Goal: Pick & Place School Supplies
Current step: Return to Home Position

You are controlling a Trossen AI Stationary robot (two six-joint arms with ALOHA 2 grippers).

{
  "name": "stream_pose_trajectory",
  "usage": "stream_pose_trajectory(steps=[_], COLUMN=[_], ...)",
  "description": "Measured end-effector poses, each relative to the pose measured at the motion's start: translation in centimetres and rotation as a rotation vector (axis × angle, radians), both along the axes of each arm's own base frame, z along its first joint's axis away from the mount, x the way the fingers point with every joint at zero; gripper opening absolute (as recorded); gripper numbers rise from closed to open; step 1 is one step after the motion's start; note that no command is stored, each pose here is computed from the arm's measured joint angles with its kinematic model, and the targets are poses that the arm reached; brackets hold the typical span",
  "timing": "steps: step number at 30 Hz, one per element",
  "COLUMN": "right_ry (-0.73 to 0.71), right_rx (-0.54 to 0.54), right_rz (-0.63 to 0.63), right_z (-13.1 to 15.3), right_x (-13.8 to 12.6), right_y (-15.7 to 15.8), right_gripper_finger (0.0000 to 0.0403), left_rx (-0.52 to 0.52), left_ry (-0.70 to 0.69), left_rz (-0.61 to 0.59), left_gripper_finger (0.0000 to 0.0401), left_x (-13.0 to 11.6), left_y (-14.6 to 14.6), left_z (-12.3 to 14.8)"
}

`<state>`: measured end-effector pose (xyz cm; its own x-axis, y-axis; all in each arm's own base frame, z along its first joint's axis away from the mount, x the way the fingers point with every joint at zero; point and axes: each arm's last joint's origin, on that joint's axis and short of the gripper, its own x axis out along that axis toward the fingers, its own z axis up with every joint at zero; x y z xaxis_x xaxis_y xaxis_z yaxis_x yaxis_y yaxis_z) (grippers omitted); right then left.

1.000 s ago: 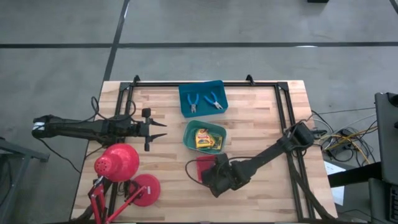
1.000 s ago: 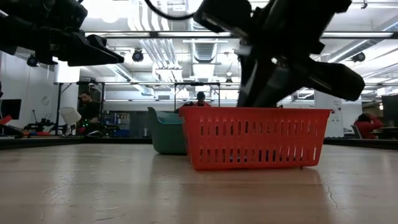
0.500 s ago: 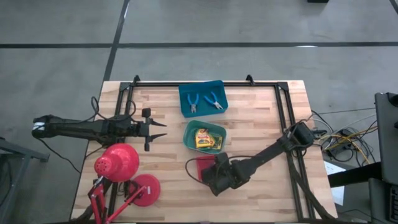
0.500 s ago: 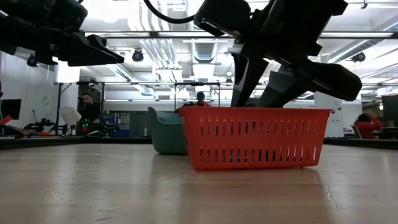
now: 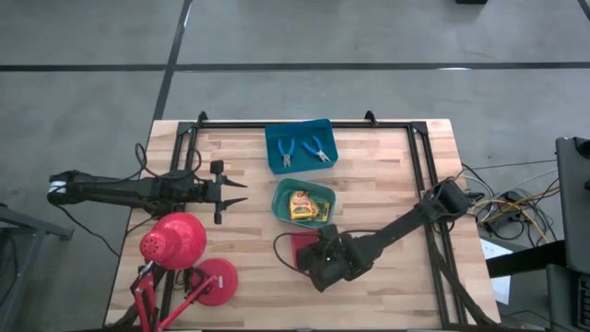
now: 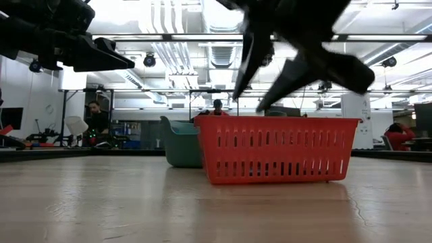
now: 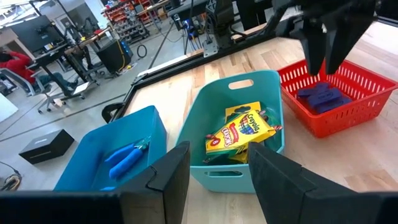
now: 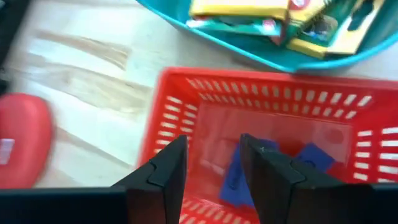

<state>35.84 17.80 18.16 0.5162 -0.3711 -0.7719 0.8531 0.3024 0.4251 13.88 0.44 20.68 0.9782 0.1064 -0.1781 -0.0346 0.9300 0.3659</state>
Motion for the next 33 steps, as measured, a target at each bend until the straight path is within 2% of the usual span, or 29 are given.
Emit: stream_pose_trajectory(steps=[3,8,13,17,22,26,31,33], right_ry=[-0.048,-0.088,-0.135,-0.204,-0.217,-0.298,-0.260,-0.244], right_rx=[-0.041,-0.208,-0.345,-0.506,-0.719,-0.801,-1.009,-1.059], right_rz=[0.015,0.105,0.167,0.197,0.328,0.347,0.396,0.447], right_z=[1.6,5.2,9.6,13.5,18.4,21.7,24.5,25.1], right_x=[-0.4,-1.7,-3.2,-4.5,-6.5,-7.7,-8.3,-8.5], right_y=[0.1,-0.3,-1.6,-2.7,-3.9,-4.7,-6.4,-6.9], right_gripper_finger=[0.0145,0.0148,0.0144,0.0144,0.0139,0.0131,0.0122,0.0118], left_rx=[0.000,0.000,0.000,0.000,-0.001,0.000,0.000,0.000], left_ry=[0.000,0.005,0.005,0.006,0.014,0.015,0.016,0.018], left_rz=[0.000,0.000,0.000,0.000,0.000,0.001,0.001,0.001], left_gripper_finger=[0.0168,0.0168,0.0168,0.0168,0.0168,0.0168,0.0168,0.0168], left_x=[0.0,0.0,0.0,0.0,0.0,0.0,0.0,0.0], left_y=[0.0,0.0,0.0,0.0,0.0,0.0,0.0,0.0], left_z=[0.0,0.0,-0.1,-0.1,-0.1,-0.1,-0.2,-0.2])
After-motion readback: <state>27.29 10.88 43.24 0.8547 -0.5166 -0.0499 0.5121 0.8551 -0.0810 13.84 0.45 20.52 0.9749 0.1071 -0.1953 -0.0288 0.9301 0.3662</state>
